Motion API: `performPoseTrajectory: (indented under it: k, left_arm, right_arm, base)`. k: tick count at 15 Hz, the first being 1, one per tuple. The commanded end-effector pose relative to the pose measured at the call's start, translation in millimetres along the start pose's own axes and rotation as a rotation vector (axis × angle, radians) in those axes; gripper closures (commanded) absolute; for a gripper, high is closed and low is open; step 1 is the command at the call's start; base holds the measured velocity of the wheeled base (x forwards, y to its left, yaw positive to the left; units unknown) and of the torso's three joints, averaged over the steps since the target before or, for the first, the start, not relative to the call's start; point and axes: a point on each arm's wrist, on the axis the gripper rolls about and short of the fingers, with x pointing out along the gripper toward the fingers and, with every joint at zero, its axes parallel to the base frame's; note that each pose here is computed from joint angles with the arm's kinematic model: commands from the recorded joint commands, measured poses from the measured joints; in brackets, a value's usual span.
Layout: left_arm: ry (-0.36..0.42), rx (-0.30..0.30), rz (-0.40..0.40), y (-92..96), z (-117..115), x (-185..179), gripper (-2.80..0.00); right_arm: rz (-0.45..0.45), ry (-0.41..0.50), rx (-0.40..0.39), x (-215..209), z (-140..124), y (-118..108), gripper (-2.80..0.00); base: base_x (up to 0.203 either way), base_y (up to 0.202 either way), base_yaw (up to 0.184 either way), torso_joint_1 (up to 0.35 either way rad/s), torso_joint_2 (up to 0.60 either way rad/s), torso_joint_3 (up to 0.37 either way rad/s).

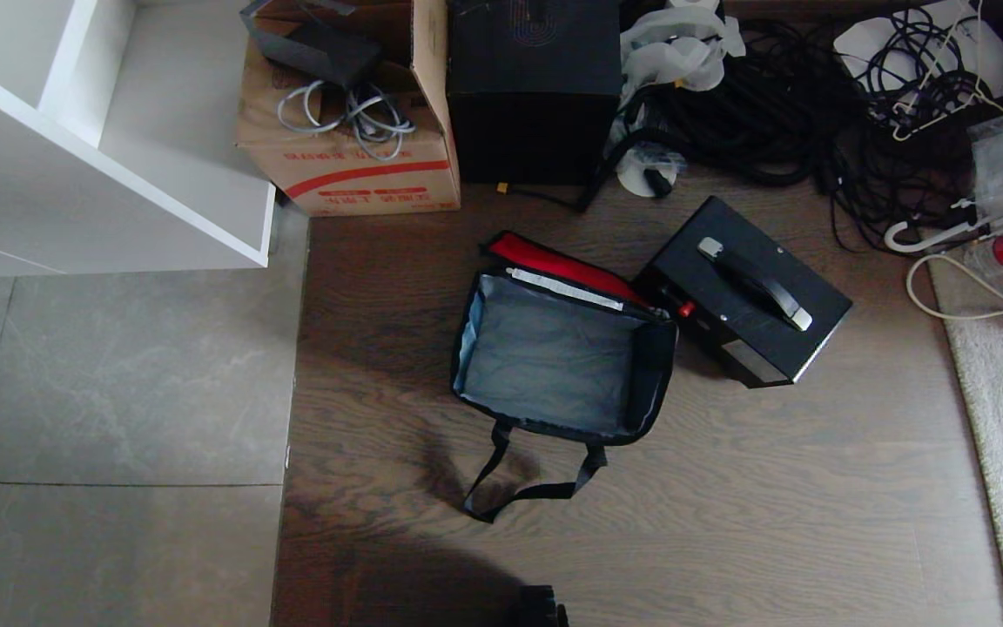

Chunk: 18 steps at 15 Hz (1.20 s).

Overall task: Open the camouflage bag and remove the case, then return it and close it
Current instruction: Grip the handle again

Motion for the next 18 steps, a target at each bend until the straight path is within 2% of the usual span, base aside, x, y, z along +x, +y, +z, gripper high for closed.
performPoseTrajectory:
  k: [1, 3, 4, 5, 6, 8, 11, 13, 16, 18]
  left_arm:
    - [0.008, -0.001, 0.001, 0.1, -3, 1, 0.0]
    - [0.008, -0.001, 0.001, 0.1, -2, 1, 0.0]
    - [0.008, -0.001, 0.001, 0.1, -3, 1, 0.0]
    - [0.007, -0.001, 0.001, 0.1, -2, 1, 0.0]
    - [0.007, -0.001, 0.001, 0.1, -2, 1, 0.0]
    - [0.008, -0.001, 0.002, 0.1, -2, 1, 0.0]
    - [0.007, -0.001, 0.001, 0.1, -2, 1, 0.0]
    - [0.008, -0.001, 0.001, 0.1, -3, 1, 0.0]
    - [0.008, -0.001, 0.002, 0.1, -3, 1, 0.0]
    - [0.008, -0.001, 0.001, 0.1, -2, 1, 0.0]
  right_arm:
    - [-0.018, -0.046, 0.214, -59, -64, -8, 0.0]
    - [0.096, -0.02, 0.418, -66, -99, 12, 0.0]
    - [0.191, -0.026, 0.48, -64, -108, 24, 0.0]
    - [0.276, -0.04, 0.505, -58, -117, 37, 0.0]
    - [0.302, -0.091, 0.53, -55, -124, 45, 0.0]
    - [0.303, -0.221, 0.57, -56, -127, 48, 0.0]
    - [0.255, -0.382, 0.6, -65, -134, 49, 0.0]
    - [0.236, -0.447, 0.617, -64, -133, 49, 0.0]
    - [0.243, -0.432, 0.678, -63, -134, 50, 0.0]
    - [0.241, -0.434, 0.68, -63, -134, 49, 0.0]
  base:
    - [0.0, 0.0, 0.0, 0.0, 0.0, 0.0]
    - [0.0, 0.0, 0.0, 0.0, 0.0, 0.0]
    - [0.0, 0.0, 0.0, 0.0, 0.0, 0.0]
    - [0.0, 0.0, 0.0, 0.0, 0.0, 0.0]
    - [0.0, 0.0, 0.0, 0.0, 0.0, 0.0]
    - [0.0, 0.0, 0.0, 0.0, 0.0, 0.0]
    - [0.0, 0.0, 0.0, 0.0, 0.0, 0.0]
    - [0.0, 0.0, 0.0, 0.0, 0.0, 0.0]
    - [0.0, 0.0, 0.0, 0.0, 0.0, 0.0]
    - [0.0, 0.0, 0.0, 0.0, 0.0, 0.0]
